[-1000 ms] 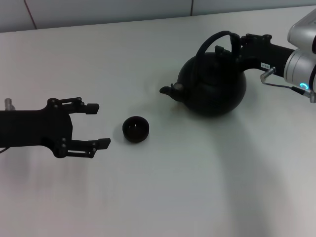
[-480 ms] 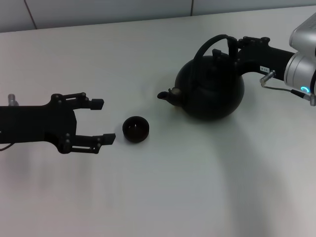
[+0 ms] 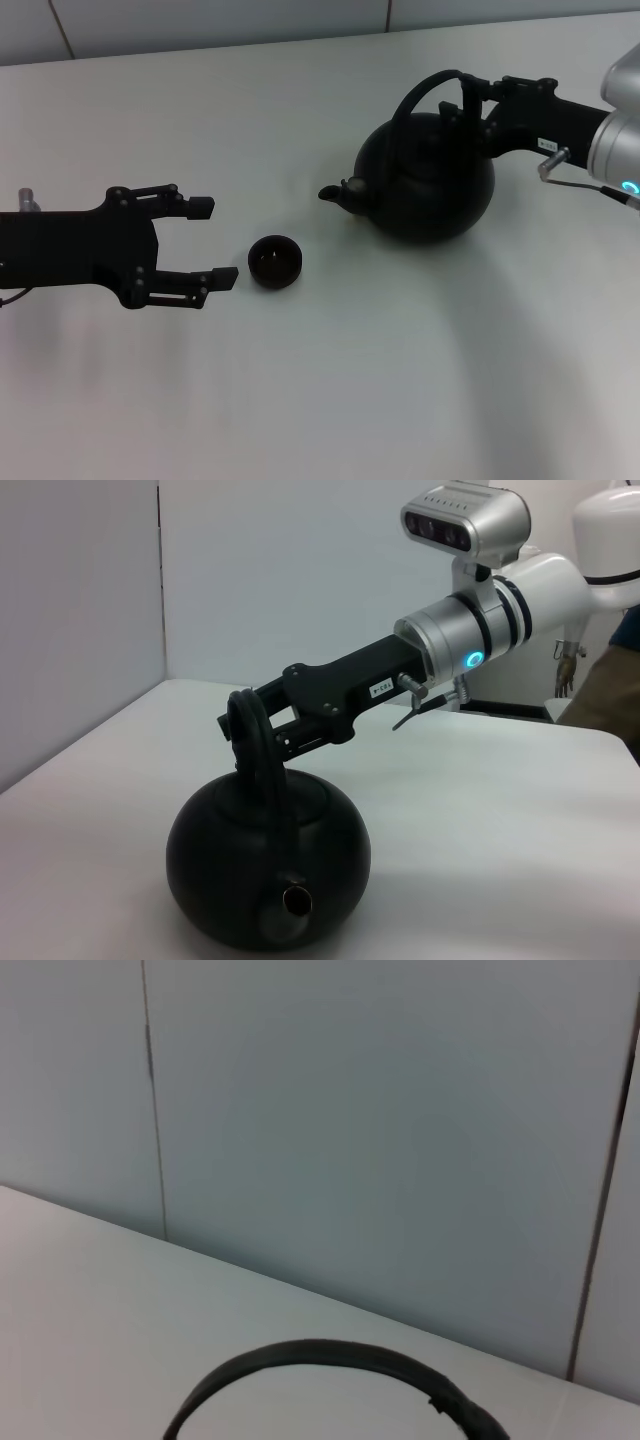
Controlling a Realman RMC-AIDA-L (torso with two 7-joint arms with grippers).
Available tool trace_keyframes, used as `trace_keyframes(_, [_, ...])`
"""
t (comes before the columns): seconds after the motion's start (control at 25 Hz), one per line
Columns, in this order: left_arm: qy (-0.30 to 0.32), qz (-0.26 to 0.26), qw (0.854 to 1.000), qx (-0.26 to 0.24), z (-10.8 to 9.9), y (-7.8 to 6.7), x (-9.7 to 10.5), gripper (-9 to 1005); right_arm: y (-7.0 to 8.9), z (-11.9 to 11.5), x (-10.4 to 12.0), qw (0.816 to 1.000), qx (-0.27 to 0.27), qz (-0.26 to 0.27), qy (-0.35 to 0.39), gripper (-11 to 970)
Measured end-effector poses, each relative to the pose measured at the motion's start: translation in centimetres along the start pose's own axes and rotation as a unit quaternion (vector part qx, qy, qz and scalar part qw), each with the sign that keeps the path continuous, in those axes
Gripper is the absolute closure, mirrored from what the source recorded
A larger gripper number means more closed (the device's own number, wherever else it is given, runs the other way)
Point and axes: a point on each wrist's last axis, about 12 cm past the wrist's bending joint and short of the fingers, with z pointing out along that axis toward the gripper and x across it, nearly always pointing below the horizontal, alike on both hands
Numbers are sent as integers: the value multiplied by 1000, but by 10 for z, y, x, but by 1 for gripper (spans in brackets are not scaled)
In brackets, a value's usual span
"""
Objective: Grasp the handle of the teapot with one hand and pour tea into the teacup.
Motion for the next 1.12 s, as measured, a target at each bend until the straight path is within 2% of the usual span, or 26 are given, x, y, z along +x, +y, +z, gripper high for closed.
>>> trace_keyframes(0.6, [3,1,1000,1,0,0,0,136,2,-23,6,1000,-12,2,-8,457])
trace_keyframes(0.84, [3,1,1000,-1,0,1,0,136,6,-36,5,999,-44,5,-20,457])
trace_keyframes(1.0, [3,2,1000,-3,0,2,-1,136,6,-56,-3,993,-99,19,-59,457])
trace_keyframes(1.12, [2,2,1000,-3,0,2,-1,136,5,-62,-5,991,-108,24,-71,457])
